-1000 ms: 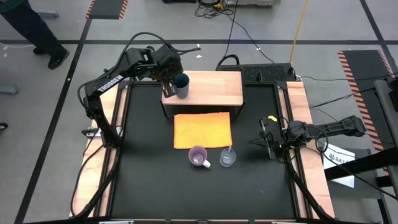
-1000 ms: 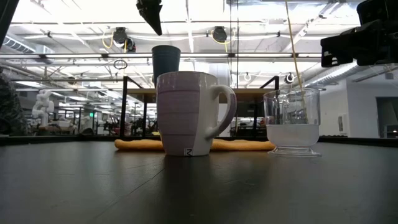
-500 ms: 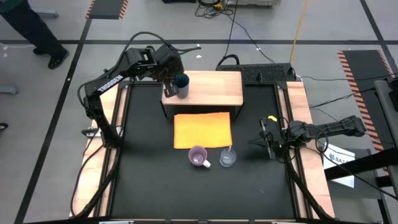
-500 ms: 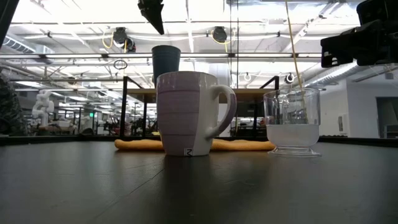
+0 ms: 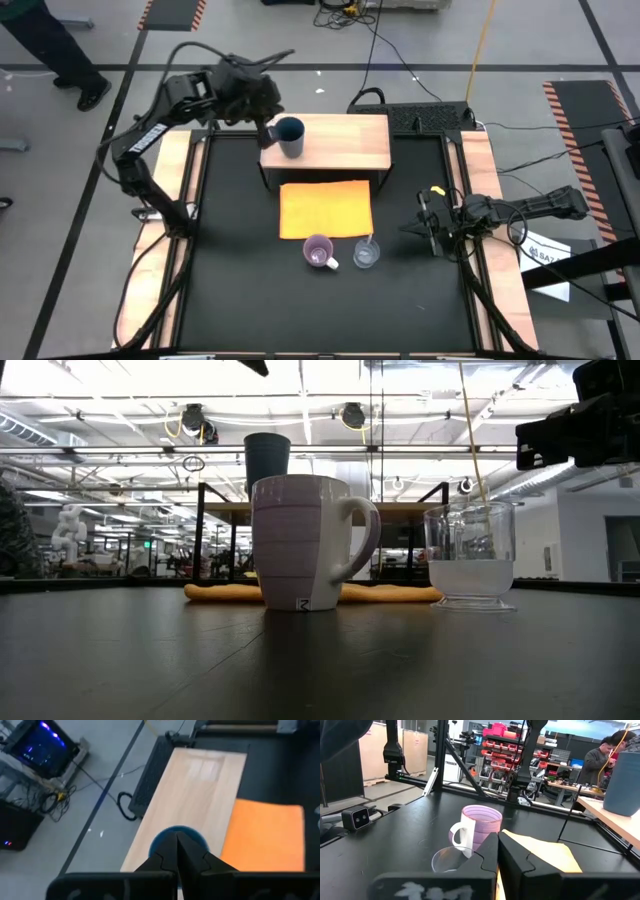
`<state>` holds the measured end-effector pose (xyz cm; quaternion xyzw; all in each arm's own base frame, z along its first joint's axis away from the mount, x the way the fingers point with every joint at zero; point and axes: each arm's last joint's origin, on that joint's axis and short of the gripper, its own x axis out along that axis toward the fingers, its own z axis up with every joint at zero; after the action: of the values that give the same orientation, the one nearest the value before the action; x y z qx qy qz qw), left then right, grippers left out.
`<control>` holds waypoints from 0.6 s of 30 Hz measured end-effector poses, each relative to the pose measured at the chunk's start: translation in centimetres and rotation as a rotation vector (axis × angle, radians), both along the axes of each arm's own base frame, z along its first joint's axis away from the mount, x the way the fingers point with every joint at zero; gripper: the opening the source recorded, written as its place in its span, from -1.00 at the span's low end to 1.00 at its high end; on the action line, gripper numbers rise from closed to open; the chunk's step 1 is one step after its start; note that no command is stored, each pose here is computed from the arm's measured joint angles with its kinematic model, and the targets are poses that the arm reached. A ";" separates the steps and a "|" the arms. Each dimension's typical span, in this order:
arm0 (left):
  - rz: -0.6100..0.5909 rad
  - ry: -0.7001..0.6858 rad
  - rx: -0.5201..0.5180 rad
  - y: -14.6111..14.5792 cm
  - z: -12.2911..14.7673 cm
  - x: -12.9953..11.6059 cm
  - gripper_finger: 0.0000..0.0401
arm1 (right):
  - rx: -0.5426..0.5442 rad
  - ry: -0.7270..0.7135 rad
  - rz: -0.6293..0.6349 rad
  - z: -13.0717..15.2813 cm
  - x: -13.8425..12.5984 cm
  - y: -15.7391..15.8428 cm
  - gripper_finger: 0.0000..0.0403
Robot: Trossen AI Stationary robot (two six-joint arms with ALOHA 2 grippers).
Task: Stack small to large cups/mugs on shelf
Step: Put the purple mug on the shelf
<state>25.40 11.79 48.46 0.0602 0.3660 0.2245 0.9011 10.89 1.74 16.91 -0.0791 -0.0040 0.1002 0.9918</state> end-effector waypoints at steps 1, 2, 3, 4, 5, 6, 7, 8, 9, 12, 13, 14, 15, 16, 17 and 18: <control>-0.007 -0.016 0.002 -0.2 0.3 -0.2 -1.00 | -0.002 0.001 0.000 0.0 0.0 0.0 -1.00; -0.014 -0.031 0.004 -0.5 0.5 -0.5 -1.00 | -0.004 0.000 0.000 0.0 0.0 0.0 -1.00; -0.020 -0.042 0.007 -0.7 0.8 -0.7 -1.00 | -0.004 0.000 0.000 0.0 0.0 0.0 -1.00; -0.025 -0.051 0.010 -0.9 0.9 -0.8 -1.00 | -0.004 0.000 0.000 0.0 0.0 0.0 -1.00; -0.031 -0.062 0.013 -1.1 1.1 -0.9 -1.00 | -0.004 0.000 0.000 0.0 0.0 0.0 -1.00; -0.032 -0.070 0.016 -1.3 1.3 -1.1 -1.00 | -0.003 0.001 0.000 0.0 0.0 0.0 -1.00; -0.023 -0.072 0.022 -1.5 1.5 -1.4 -1.00 | -0.001 0.001 0.000 0.0 0.0 0.0 -1.00; -0.007 -0.076 0.030 -1.6 1.7 -1.8 -1.00 | -0.001 0.000 0.000 0.0 0.0 0.0 -1.00; 0.003 -0.083 0.033 -1.7 1.9 -2.2 -1.00 | 0.000 0.001 0.000 0.0 0.0 0.0 -1.00; 0.017 -0.099 0.034 -2.2 2.2 -3.5 -1.00 | 0.010 0.003 0.000 0.0 0.0 0.0 -1.00; 0.016 -0.100 0.034 -2.4 2.2 -3.9 -1.00 | 0.011 0.003 0.000 0.0 0.0 0.0 -1.00; 0.015 -0.103 0.035 -2.5 2.1 -4.3 -1.00 | 0.011 0.003 0.000 0.0 0.0 0.0 -1.00; 0.015 -0.109 0.036 -2.7 2.0 -4.6 -1.00 | 0.012 0.003 0.000 0.0 0.0 0.0 -1.00; 0.015 -0.118 0.037 -2.8 1.7 -5.0 -1.00 | 0.012 0.003 0.000 0.0 0.0 0.0 -1.00; 0.015 -0.135 0.040 -2.9 1.5 -5.3 -1.00 | 0.012 0.003 0.000 0.0 0.0 0.0 -1.00; 0.015 -0.157 0.043 -3.1 1.3 -5.7 -1.00 | 0.012 0.003 0.000 0.0 0.0 0.0 -1.00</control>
<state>19.73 8.68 49.71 0.0588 0.2898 0.2430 0.9239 10.89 1.74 16.90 -0.0731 -0.0030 0.1003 0.9923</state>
